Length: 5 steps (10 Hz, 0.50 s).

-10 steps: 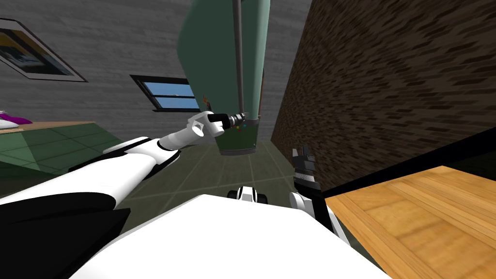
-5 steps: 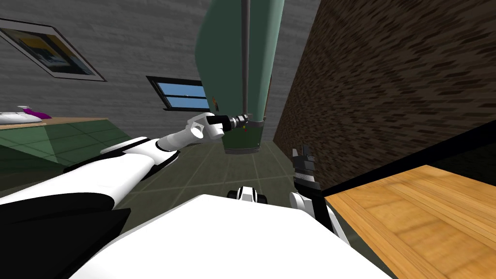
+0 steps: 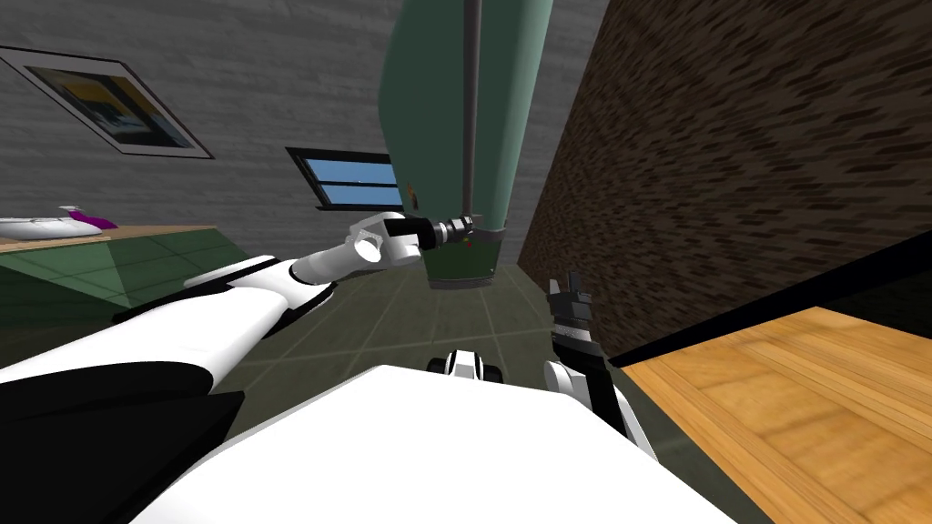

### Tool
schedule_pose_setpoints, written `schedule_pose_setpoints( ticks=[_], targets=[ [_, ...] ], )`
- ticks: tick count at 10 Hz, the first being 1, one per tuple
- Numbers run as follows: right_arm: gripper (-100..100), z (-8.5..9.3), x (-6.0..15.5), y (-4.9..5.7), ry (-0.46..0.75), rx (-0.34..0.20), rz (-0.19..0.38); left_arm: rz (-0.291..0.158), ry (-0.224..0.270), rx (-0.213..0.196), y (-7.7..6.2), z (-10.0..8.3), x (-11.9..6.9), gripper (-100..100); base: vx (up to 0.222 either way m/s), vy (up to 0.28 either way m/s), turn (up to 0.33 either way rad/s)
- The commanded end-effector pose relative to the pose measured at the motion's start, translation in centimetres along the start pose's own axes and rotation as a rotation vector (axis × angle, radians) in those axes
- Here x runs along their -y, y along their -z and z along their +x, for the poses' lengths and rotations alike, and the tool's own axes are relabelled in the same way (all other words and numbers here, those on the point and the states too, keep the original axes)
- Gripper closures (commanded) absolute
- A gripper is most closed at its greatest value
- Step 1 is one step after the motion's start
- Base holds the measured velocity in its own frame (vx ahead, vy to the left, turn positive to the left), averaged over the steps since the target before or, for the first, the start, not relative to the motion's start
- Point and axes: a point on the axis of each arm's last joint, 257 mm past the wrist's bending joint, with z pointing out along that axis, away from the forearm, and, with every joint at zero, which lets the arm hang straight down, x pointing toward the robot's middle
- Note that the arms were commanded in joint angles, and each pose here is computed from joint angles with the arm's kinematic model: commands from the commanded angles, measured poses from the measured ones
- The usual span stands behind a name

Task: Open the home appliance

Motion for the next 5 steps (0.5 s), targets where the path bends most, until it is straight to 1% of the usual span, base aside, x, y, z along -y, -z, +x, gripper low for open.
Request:
schedule_pose_setpoints(
  ticks=[1,2,3,4,5],
  targets=[
    [0,0.0,0.0,0.0,0.000,0.000,0.000,0.052,-0.012,-0.018,0.5,0.8,2.6,100,-0.029,0.222,0.019],
    [0,0.0,0.0,0.0,0.000,0.000,0.000,0.052,-0.012,-0.018,0.5,0.8,2.6,100,-0.044,0.199,-0.004],
    [0,0.0,0.0,0.0,0.000,0.000,0.000,0.082,-0.015,-0.044,0.9,2.0,4.0,100,-0.080,0.221,0.018],
    [0,0.0,0.0,0.0,0.000,0.000,0.000,0.082,-0.015,-0.044,0.9,2.0,4.0,100,-0.065,0.210,0.008],
    [0,0.0,0.0,0.0,0.000,0.000,0.000,0.111,-0.017,-0.070,1.4,3.1,5.3,100,-0.045,0.248,0.021]
  ],
)
